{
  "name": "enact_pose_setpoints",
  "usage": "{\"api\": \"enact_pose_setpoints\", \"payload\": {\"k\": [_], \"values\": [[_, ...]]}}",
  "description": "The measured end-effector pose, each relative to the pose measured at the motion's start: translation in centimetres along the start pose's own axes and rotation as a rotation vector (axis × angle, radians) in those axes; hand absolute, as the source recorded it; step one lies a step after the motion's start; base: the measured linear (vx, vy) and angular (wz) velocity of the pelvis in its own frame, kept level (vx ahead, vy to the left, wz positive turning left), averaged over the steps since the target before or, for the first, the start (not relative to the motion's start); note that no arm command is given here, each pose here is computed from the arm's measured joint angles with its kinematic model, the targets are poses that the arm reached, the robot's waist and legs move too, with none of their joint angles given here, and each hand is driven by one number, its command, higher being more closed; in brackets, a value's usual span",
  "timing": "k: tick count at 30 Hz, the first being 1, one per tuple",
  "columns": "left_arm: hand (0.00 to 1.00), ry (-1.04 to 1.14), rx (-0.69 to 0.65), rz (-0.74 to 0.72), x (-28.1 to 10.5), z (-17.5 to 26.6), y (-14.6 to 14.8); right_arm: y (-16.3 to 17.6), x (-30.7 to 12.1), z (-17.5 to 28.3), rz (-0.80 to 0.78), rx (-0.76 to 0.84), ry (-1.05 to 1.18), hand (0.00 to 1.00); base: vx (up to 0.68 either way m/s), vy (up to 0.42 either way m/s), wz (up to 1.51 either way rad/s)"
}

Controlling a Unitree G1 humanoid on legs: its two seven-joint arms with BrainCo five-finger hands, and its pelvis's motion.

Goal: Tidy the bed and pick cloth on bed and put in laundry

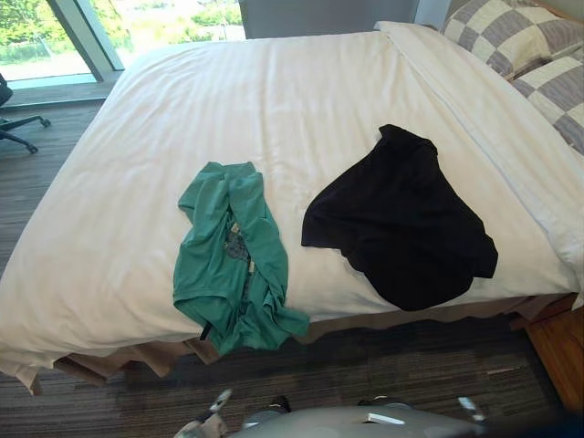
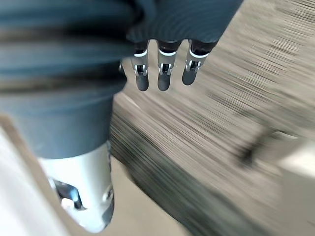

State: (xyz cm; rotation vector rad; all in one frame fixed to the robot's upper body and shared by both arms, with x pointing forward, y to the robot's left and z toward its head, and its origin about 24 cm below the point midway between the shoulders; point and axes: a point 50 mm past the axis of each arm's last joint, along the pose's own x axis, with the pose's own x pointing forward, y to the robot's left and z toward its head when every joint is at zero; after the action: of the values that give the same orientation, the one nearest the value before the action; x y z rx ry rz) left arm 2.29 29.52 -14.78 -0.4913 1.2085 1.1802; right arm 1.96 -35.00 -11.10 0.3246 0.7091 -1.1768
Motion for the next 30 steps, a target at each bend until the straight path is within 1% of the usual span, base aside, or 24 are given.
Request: {"api": "enact_pose_setpoints", "payload": {"k": [1,2,3,4,5,7,9,10,11,12,13,14,16,17,19,20,21,22,23,24,25,26,27,30], "values": [[0.0,-0.059,-0.097,0.046,0.1,2.6,1.7,-1.5,0.6,3.0,-0.04,0.031,-0.106,0.0,0.07,0.003,0.06],[0.0,-0.089,-0.127,0.057,0.1,3.7,2.2,-2.0,0.8,4.0,-0.054,0.044,-0.142,0.0,0.04,-0.014,0.16],[0.0,-0.188,-0.209,0.073,-0.3,6.6,3.5,-3.2,1.0,6.7,-0.086,0.07,-0.236,0.0,0.03,-0.019,0.19],[0.0,-0.229,-0.244,0.07,-0.5,7.8,3.9,-3.6,1.1,7.7,-0.096,0.08,-0.269,0.0,0.04,-0.023,0.25],[0.0,-0.318,-0.31,0.061,-1.0,10.1,5.0,-4.6,1.1,9.6,-0.119,0.099,-0.339,0.0,0.04,-0.017,0.17],[0.0,-0.495,-0.413,-0.036,-2.2,13.8,6.3,-5.5,1.0,12.4,-0.143,0.125,-0.433,0.0,0.03,-0.006,0.12],[0.0,-0.587,-0.43,-0.108,-3.1,15.6,6.6,-5.8,0.9,13.4,-0.148,0.131,-0.468,0.0,0.0,-0.004,0.07],[0.0,-0.693,-0.421,-0.196,-4.1,17.2,6.6,-5.6,0.9,14.3,-0.14,0.12,-0.496,0.0,0.0,0.0,0.0],[0.0,-0.733,-0.406,-0.225,-4.5,17.8,6.4,-5.5,0.9,14.6,-0.135,0.119,-0.506,0.0,0.0,0.0,0.0],[0.0,-0.824,-0.356,-0.289,-5.6,19.2,5.9,-5.0,0.9,15.3,-0.113,0.115,-0.531,0.0,0.0,0.0,0.0],[0.0,-0.926,-0.265,-0.36,-7.1,20.7,4.8,-4.1,0.7,16.3,-0.077,0.091,-0.564,0.0,0.0,0.0,0.0],[0.0,-0.959,-0.232,-0.382,-7.6,21.1,4.4,-3.8,0.6,16.7,-0.061,0.077,-0.581,0.0,-0.03,0.001,-0.07],[0.0,-1.135,-0.044,-0.483,-11.0,23.1,1.3,-0.6,-0.5,19.3,0.066,-0.03,-0.705,0.0,-0.03,0.003,-0.19],[0.0,-1.162,-0.015,-0.505,-11.6,23.5,0.6,0.1,-0.8,19.8,0.091,-0.053,-0.726,0.0,-0.03,0.002,-0.19],[0.0,-1.313,0.152,-0.617,-15.1,24.4,-3.6,3.0,-1.9,21.1,0.211,-0.118,-0.804,0.0,-0.02,0.005,-0.11],[0.0,-1.333,0.183,-0.628,-15.6,24.3,-4.2,3.5,-2.1,21.2,0.23,-0.132,-0.814,0.0,-0.01,0.01,-0.17],[0.0,-1.388,0.301,-0.63,-16.7,24.0,-6.0,4.8,-2.6,21.4,0.283,-0.178,-0.846,0.0,-0.01,0.01,-0.19],[0.0,-1.409,0.404,-0.615,-17.1,23.3,-7.6,5.9,-3.0,21.3,0.32,-0.206,-0.865,0.0,0.0,0.009,-0.18],[0.0,-1.41,0.432,-0.615,-17.1,23.0,-8.0,6.3,-3.1,21.2,0.333,-0.212,-0.868,0.0,0.0,0.005,-0.14],[0.0,-1.394,0.482,-0.626,-16.7,21.8,-9.2,7.8,-3.4,20.5,0.377,-0.227,-0.868,0.0,0.01,0.002,-0.19],[0.0,-1.355,0.502,-0.66,-16.1,19.9,-10.6,9.0,-3.7,19.7,0.42,-0.247,-0.862,0.0,0.02,0.0,-0.18],[0.0,-1.34,0.514,-0.673,-15.9,19.2,-11.2,9.5,-3.9,19.3,0.437,-0.256,-0.86,0.0,0.02,-0.005,-0.12],[0.0,-1.335,0.597,-0.665,-15.5,17.1,-12.8,10.9,-4.4,18.6,0.481,-0.292,-0.861,0.0,0.01,-0.006,-0.03],[0.0,-1.336,0.696,-0.666,-15.5,16.1,-13.6,13.3,-5.3,18.1,0.556,-0.353,-0.866,0.0,0.0,-0.015,-0.03]]}}
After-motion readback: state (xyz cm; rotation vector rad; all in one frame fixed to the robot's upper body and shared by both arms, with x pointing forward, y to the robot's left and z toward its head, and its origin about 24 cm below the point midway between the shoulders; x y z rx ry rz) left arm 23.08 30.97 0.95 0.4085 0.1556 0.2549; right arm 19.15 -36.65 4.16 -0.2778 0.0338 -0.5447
